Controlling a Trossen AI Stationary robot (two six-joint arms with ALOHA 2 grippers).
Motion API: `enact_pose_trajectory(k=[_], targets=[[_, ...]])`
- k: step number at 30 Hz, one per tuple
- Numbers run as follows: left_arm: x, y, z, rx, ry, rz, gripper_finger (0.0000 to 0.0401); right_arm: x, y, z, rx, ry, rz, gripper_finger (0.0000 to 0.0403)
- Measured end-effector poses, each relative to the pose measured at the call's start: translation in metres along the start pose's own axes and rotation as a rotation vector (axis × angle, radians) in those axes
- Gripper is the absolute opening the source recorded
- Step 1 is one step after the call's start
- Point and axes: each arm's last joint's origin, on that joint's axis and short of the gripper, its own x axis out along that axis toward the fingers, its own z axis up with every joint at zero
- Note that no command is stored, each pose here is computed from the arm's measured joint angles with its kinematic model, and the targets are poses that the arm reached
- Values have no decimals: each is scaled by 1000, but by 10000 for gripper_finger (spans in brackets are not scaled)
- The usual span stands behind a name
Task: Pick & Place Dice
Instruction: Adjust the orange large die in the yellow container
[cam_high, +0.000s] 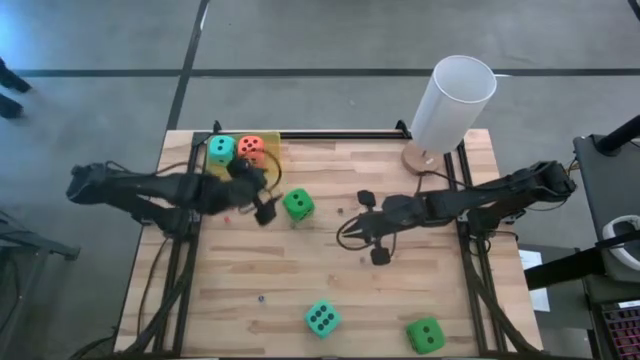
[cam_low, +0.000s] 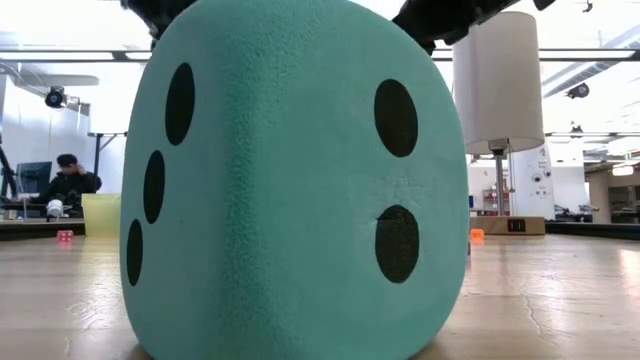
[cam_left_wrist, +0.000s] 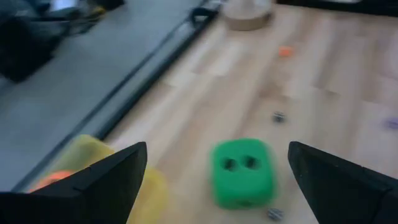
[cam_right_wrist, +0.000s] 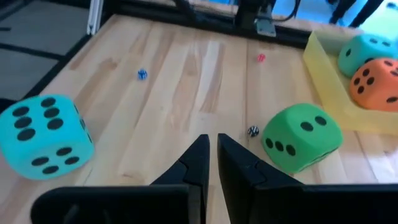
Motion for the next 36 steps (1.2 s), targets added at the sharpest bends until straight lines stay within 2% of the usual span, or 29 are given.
enact_pose_trajectory(k=[8, 15, 19, 23, 28, 36], targets=[[38, 68, 4, -104, 110, 240, 394, 0, 0, -1, -25, -85, -5, 28], [69, 106, -5, -208, 223, 381, 392, 1, 0, 2, -23, -96, -5, 28], [90, 111, -13, -208, 306, 411, 391, 0, 0, 2, -24, -99, -4, 28], [110, 109, -17, -123, 377, 450, 393, 1, 0, 2, -25, -93, -4, 28], [133, 108, -22, -94, 454, 475, 394, 1, 0, 2, -28, -92, -4, 28], [154, 109, -34, -53, 563, 509, 391, 1, 0, 1, -28, -91, -4, 28]])
